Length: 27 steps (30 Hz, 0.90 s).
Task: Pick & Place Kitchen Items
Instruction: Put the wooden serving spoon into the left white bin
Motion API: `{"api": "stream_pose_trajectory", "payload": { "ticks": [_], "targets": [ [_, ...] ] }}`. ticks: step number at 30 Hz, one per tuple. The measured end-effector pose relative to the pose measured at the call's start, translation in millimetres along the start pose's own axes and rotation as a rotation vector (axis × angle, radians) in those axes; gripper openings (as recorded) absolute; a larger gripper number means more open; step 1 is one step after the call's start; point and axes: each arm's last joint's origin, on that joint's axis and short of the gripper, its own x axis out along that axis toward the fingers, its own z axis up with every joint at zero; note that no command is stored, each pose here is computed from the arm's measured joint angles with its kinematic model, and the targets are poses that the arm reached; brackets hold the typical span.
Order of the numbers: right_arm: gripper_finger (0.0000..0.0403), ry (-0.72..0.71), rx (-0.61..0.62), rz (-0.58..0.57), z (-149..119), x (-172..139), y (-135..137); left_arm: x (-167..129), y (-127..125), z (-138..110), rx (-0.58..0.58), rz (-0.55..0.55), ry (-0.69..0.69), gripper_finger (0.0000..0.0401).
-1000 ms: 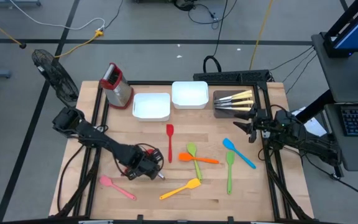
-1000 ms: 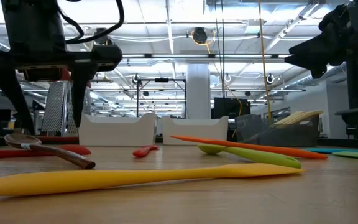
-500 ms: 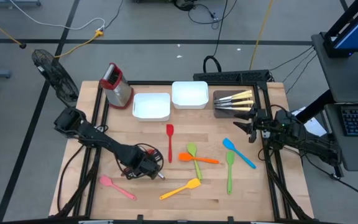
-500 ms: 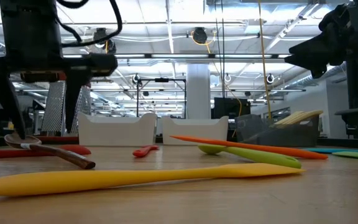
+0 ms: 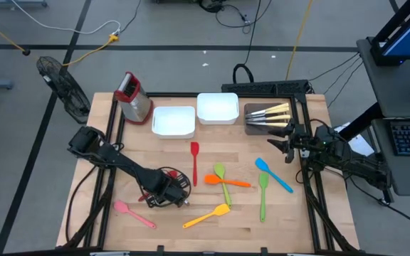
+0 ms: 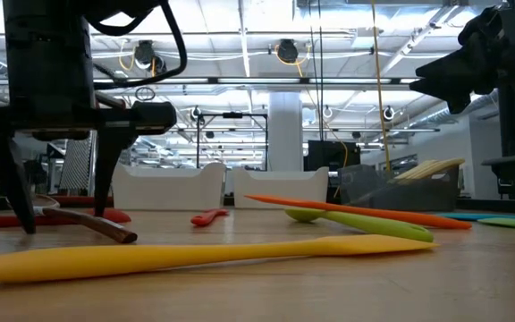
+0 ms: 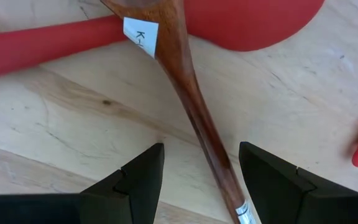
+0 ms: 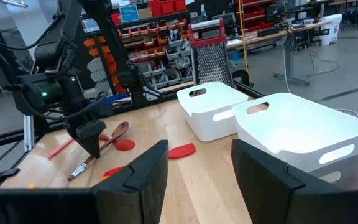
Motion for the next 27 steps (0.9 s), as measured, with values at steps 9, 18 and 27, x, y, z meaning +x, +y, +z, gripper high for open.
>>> {"api": "stream_pose_trajectory", "payload": {
  "ticks": [9, 18, 27],
  "targets": [
    [0.0171, 0.0, 0.001, 0.0, 0.0, 0.0, 0.0, 0.7, 0.4, 0.5, 0.024, 0.004, -0.006, 0.0218],
    [0.0171, 0.0, -0.001, 0.0, 0.0, 0.0, 0.0, 1.0, 2.1, 0.0, 0.034, 0.002, -0.013, 0.0218],
    [0.0171, 0.0, -0.002, 0.0, 0.0, 0.0, 0.0, 1.3, 1.9, -0.3, 0.042, 0.0, -0.01, 0.0218]
  ]
}}
